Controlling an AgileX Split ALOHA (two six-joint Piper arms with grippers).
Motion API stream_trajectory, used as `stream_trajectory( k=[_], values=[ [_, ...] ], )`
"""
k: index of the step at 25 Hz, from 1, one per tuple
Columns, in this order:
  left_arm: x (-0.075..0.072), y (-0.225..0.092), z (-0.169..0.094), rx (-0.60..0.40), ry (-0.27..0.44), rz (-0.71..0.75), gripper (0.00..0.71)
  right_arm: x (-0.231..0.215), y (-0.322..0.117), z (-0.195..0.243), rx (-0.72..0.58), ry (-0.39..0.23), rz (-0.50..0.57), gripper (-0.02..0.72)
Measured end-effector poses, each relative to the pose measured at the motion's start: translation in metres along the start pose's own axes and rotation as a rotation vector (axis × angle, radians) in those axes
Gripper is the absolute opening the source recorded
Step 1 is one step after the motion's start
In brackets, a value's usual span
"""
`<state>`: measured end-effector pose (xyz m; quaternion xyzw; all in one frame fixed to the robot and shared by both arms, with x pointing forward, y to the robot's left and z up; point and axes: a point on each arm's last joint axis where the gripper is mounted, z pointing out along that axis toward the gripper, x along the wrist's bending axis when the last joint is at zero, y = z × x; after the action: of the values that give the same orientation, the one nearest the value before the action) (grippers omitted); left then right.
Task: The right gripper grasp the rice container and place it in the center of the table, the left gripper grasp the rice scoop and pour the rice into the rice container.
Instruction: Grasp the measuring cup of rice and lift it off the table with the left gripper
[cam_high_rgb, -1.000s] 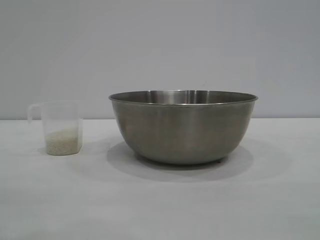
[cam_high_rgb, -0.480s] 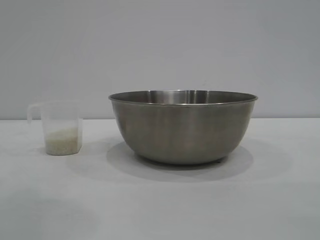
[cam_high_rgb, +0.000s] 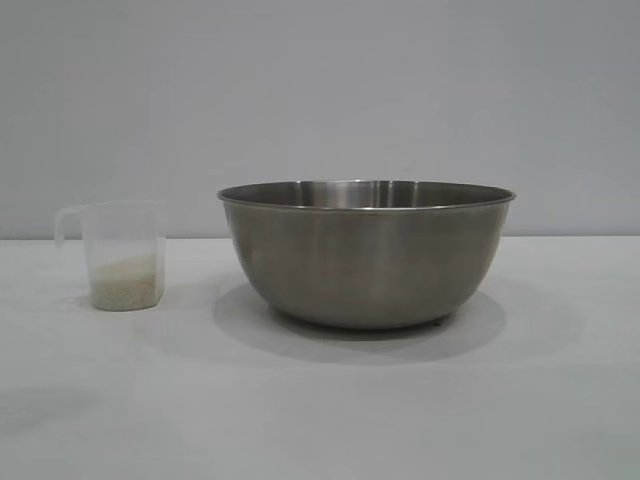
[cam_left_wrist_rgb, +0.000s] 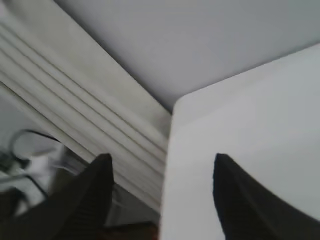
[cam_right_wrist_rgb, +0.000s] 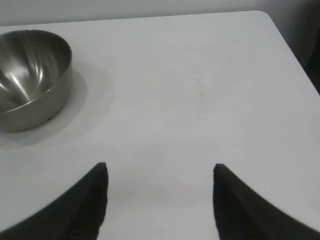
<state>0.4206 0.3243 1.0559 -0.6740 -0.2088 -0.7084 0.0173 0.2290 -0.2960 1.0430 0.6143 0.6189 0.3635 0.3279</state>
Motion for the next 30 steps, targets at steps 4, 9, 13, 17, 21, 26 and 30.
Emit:
stream_trajectory(
  k=[4, 9, 13, 17, 21, 26, 30],
  values=[
    [0.029, 0.022, 0.006, -0.102, 0.082, 0.074, 0.253, 0.0, 0.0, 0.0, 0.0, 0.0, 0.0, 0.387],
    [0.058, 0.052, 0.008, -0.271, 0.089, 0.233, 0.253, 0.0, 0.0, 0.0, 0.0, 0.0, 0.0, 0.387],
    [0.077, 0.064, 0.008, -0.327, 0.108, 0.274, 0.253, 0.0, 0.0, 0.0, 0.0, 0.0, 0.0, 0.387],
    [0.094, 0.069, 0.007, -0.358, 0.102, -0.043, 0.253, 0.0, 0.0, 0.0, 0.0, 0.0, 0.0, 0.387],
    [0.104, 0.071, 0.007, -0.386, 0.061, -0.405, 0.253, 0.0, 0.0, 0.0, 0.0, 0.0, 0.0, 0.387],
    [0.107, 0.072, 0.007, -0.407, -0.06, -1.07, 0.253, 0.0, 0.0, 0.0, 0.0, 0.0, 0.0, 0.387],
    [0.098, 0.074, 0.007, -0.342, -0.247, -1.433, 0.253, 0.0, 0.0, 0.0, 0.0, 0.0, 0.0, 0.387]
  ],
)
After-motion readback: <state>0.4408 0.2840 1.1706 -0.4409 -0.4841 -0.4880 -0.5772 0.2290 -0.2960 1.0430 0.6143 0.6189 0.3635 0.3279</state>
